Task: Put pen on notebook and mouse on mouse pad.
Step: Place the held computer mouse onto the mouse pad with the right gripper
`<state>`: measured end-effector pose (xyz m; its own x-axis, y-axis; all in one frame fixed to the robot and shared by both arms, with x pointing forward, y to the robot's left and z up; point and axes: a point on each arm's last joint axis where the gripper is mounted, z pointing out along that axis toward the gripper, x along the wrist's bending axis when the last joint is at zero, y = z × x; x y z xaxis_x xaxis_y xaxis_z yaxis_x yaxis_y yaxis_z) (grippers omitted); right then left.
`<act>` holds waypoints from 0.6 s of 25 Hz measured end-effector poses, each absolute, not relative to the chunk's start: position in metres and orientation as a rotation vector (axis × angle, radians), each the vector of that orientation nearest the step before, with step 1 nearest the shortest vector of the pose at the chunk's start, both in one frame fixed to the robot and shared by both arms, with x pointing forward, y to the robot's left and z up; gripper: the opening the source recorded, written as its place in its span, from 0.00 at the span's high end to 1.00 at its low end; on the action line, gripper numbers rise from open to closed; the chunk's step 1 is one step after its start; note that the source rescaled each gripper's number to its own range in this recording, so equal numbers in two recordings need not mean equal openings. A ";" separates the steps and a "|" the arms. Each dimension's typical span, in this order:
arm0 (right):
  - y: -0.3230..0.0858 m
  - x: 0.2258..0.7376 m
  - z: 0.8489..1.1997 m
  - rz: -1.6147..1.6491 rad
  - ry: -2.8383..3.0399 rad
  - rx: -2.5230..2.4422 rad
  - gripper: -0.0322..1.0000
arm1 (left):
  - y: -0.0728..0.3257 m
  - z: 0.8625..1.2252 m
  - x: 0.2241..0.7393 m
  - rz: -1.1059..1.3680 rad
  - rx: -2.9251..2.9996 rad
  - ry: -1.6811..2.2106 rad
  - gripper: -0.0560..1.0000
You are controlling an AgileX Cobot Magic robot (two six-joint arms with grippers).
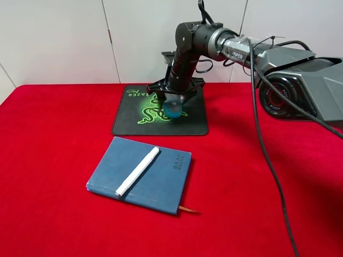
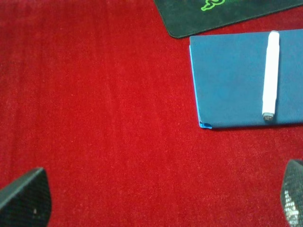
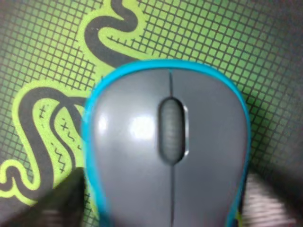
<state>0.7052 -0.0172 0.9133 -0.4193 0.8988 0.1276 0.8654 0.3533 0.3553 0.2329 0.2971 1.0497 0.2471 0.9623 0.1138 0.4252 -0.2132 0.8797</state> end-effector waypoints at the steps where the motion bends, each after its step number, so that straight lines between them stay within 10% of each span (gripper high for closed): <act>1: -0.017 0.705 0.913 0.573 2.509 1.640 0.18 | 0.297 1.050 0.233 0.907 1.772 1.279 0.03; 15: -0.023 0.692 0.936 0.447 2.584 1.674 0.00 | 0.297 1.050 0.233 0.907 1.772 1.279 0.03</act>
<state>0.6917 -0.0235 0.9363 -0.4205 0.8981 0.1291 0.8893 0.3797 0.2549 0.2329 0.2971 1.0497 0.2471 0.9623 0.1138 0.4252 -0.2132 0.8797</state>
